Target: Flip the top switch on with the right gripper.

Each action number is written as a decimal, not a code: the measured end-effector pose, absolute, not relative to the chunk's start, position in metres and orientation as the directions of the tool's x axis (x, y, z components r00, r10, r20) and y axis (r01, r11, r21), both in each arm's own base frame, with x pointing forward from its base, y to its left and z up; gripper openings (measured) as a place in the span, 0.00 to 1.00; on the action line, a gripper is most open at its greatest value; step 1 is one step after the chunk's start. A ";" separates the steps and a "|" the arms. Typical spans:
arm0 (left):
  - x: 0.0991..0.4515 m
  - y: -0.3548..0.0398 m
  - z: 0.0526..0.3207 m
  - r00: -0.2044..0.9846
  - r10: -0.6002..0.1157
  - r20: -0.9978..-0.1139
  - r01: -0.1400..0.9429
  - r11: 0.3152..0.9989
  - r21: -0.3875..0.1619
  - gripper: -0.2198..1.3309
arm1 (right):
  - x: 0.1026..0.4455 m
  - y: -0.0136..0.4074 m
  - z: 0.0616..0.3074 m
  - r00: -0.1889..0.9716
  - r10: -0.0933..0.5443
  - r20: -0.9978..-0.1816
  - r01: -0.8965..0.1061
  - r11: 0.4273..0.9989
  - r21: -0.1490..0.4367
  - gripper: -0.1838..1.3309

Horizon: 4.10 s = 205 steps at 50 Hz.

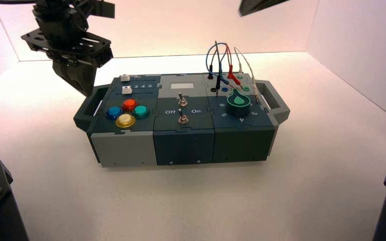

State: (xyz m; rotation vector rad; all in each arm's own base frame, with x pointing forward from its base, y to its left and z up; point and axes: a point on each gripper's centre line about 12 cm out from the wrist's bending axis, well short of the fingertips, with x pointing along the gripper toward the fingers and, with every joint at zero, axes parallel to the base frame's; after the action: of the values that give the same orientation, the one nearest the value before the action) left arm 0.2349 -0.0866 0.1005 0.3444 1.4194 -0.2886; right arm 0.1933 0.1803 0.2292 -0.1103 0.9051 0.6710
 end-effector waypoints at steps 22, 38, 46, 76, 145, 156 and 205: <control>0.253 -0.097 0.081 0.100 0.017 -0.995 0.422 0.905 0.058 0.04 | 0.213 0.202 0.221 0.395 0.475 -0.786 -0.579 0.793 0.188 0.03; 0.262 -0.100 0.074 0.063 0.035 -0.997 0.430 0.901 0.059 0.04 | 0.212 0.226 0.196 0.301 0.463 -0.834 -0.580 0.783 0.225 0.03; 0.263 -0.100 0.074 0.059 0.037 -0.998 0.430 0.901 0.059 0.04 | 0.202 0.257 0.180 0.203 0.453 -0.868 -0.621 0.745 0.243 0.03; 0.262 -0.099 0.072 0.048 0.040 -0.998 0.434 0.899 0.058 0.04 | 0.213 0.300 0.139 0.055 0.352 -0.935 -0.629 0.739 0.241 0.03; 0.262 -0.100 0.070 0.037 0.046 -0.998 0.442 0.895 0.057 0.04 | 0.249 0.291 0.116 0.053 0.311 -0.949 -0.551 0.801 0.232 0.03; 0.263 -0.100 0.070 0.037 0.046 -0.998 0.442 0.895 0.057 0.04 | 0.242 0.295 0.109 0.031 0.300 -0.953 -0.555 0.799 0.233 0.03; 0.264 -0.101 0.068 0.033 0.047 -0.998 0.446 0.893 0.057 0.04 | 0.249 0.271 0.102 0.036 0.286 -0.958 -0.492 0.839 0.232 0.02</control>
State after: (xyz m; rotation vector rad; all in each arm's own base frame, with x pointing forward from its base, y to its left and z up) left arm 0.2638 -0.1011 0.0684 0.4043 1.5182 -0.3196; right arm 0.2493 0.2714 0.1021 -0.1790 1.4144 0.6018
